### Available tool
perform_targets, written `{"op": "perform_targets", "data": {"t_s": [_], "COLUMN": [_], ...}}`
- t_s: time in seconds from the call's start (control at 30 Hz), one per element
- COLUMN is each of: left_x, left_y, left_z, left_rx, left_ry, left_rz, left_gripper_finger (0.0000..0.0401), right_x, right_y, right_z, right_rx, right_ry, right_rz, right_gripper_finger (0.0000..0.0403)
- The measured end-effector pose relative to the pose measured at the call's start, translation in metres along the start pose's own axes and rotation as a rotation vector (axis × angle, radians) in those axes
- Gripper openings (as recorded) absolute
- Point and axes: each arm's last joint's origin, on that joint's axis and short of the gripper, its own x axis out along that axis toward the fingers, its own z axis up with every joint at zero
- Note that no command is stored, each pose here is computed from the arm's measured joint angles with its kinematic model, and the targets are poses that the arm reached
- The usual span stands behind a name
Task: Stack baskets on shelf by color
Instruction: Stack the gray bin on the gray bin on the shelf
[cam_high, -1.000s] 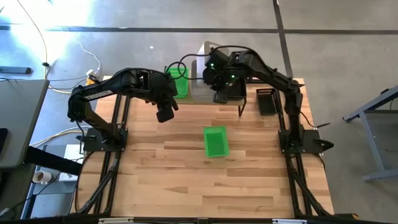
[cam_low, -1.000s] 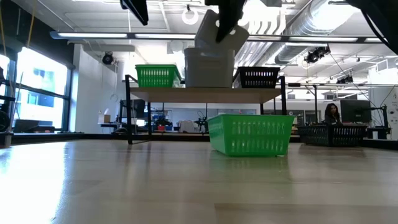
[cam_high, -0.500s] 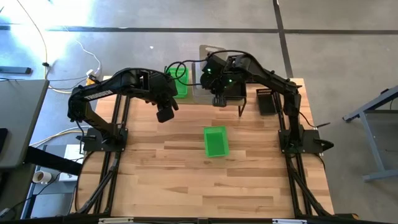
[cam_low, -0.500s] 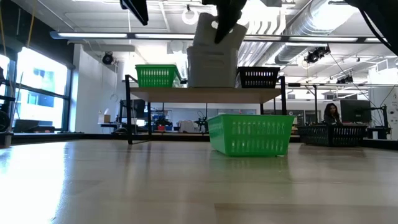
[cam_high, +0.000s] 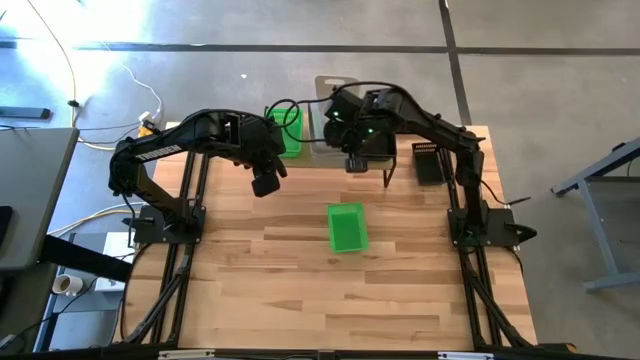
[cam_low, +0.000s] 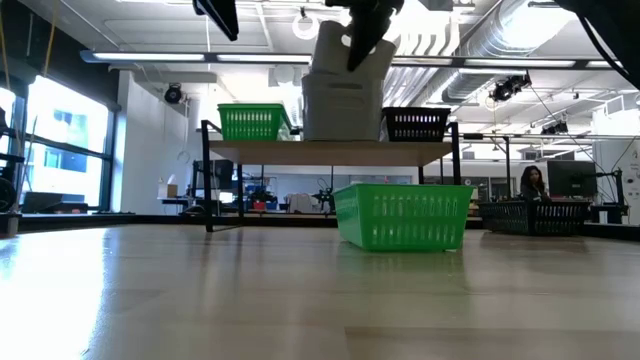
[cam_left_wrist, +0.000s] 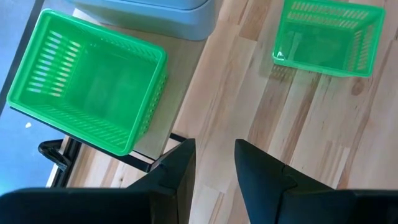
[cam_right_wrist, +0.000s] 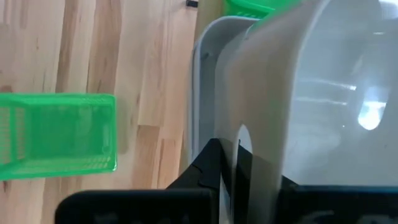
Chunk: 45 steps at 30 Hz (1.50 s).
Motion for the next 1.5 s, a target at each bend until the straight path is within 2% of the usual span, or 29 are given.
{"op": "perform_targets", "data": {"t_s": [0.2, 0.57, 0.97, 1.27, 1.5], "left_x": [0.000, 0.000, 0.000, 0.000, 0.000], "left_y": [0.000, 0.000, 0.000, 0.000, 0.000], "left_z": [0.000, 0.000, 0.000, 0.000, -0.001], "left_rx": [0.000, 0.000, 0.017, 0.020, 0.037], "left_ry": [0.000, 0.000, 0.001, 0.004, 0.007], "left_rz": [0.000, 0.000, 0.000, 0.000, 0.004], "left_gripper_finger": [0.0102, 0.0101, 0.0102, 0.0102, 0.0102], "right_x": [0.002, 0.002, 0.002, -0.002, -0.026], "right_y": [0.000, -0.001, -0.003, -0.003, -0.001], "right_z": [0.000, 0.000, 0.001, 0.001, -0.005], "right_rx": [-0.022, 0.033, 0.054, 0.073, 0.145], "right_ry": [0.006, 0.013, -0.004, -0.022, -0.072], "right_rz": [0.003, -0.015, -0.025, -0.034, -0.055], "right_gripper_finger": [0.0000, 0.0002, 0.0097, 0.0101, 0.0101]}}
